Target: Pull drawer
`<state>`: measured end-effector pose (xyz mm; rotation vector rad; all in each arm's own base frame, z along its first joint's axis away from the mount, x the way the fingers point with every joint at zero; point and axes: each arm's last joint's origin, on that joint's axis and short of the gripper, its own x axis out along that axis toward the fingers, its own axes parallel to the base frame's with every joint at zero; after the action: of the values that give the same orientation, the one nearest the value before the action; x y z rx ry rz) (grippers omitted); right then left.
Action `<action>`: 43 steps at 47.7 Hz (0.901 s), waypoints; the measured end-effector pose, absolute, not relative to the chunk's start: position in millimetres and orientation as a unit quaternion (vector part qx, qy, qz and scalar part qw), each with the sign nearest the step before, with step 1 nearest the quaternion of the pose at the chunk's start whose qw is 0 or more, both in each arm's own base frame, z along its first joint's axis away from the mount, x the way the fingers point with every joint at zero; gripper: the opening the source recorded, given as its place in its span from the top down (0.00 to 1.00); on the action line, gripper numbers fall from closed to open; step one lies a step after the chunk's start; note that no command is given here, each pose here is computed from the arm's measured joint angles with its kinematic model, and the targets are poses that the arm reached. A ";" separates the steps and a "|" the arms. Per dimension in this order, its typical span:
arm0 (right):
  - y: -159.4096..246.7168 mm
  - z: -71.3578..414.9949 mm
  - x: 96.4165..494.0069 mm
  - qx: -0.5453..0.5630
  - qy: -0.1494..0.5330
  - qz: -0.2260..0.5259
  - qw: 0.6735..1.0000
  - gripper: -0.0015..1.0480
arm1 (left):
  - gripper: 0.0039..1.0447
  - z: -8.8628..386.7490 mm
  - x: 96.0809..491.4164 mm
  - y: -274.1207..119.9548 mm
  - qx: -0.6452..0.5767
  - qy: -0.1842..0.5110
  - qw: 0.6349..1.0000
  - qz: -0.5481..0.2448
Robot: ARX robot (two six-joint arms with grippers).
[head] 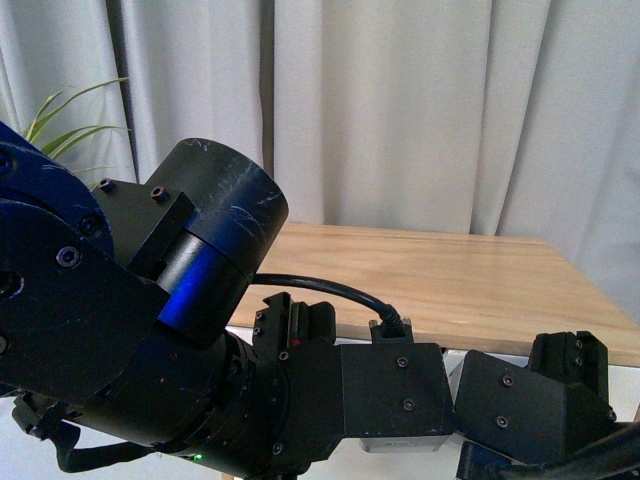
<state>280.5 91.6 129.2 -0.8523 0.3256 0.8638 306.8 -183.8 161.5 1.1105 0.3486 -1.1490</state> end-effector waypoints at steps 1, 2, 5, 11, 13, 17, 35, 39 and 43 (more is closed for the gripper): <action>91.3 129.4 280.2 -0.399 0.154 0.406 0.808 0.09 | 0.05 161.5 306.7 -183.9 0.496 0.156 0.683 -0.513; 91.3 129.6 280.0 -0.399 0.154 0.407 0.807 0.09 | 0.05 161.5 306.7 -183.8 0.496 0.156 0.683 -0.513; 90.9 131.0 279.1 -0.401 0.157 0.411 0.804 0.09 | 0.05 161.6 306.4 -184.0 0.497 0.157 0.680 -0.515; 90.3 133.9 275.9 -0.403 0.160 0.420 0.797 0.09 | 0.05 162.5 304.8 -184.0 0.500 0.157 0.677 -0.517; 90.1 135.1 274.7 -0.402 0.161 0.424 0.795 0.09 | 0.05 162.4 303.5 -183.6 0.500 0.156 0.676 -0.518; 89.7 136.2 272.6 -0.404 0.164 0.430 0.791 0.09 | 0.05 162.7 300.8 -182.9 0.499 0.157 0.675 -0.520; 89.0 139.1 246.4 -0.417 0.168 0.469 0.760 0.09 | 0.05 164.8 273.9 -176.1 0.501 0.159 0.653 -0.546; 88.7 141.0 236.5 -0.416 0.168 0.481 0.753 0.09 | 0.05 164.1 265.9 -174.4 0.502 0.157 0.647 -0.552; 87.8 142.6 228.6 -0.416 0.169 0.489 0.748 0.09 | 0.05 163.0 257.2 -172.7 0.499 0.154 0.643 -0.560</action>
<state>228.6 87.8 142.6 -0.9103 0.3687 1.0702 257.2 -172.7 163.0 1.1369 0.3514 -1.2769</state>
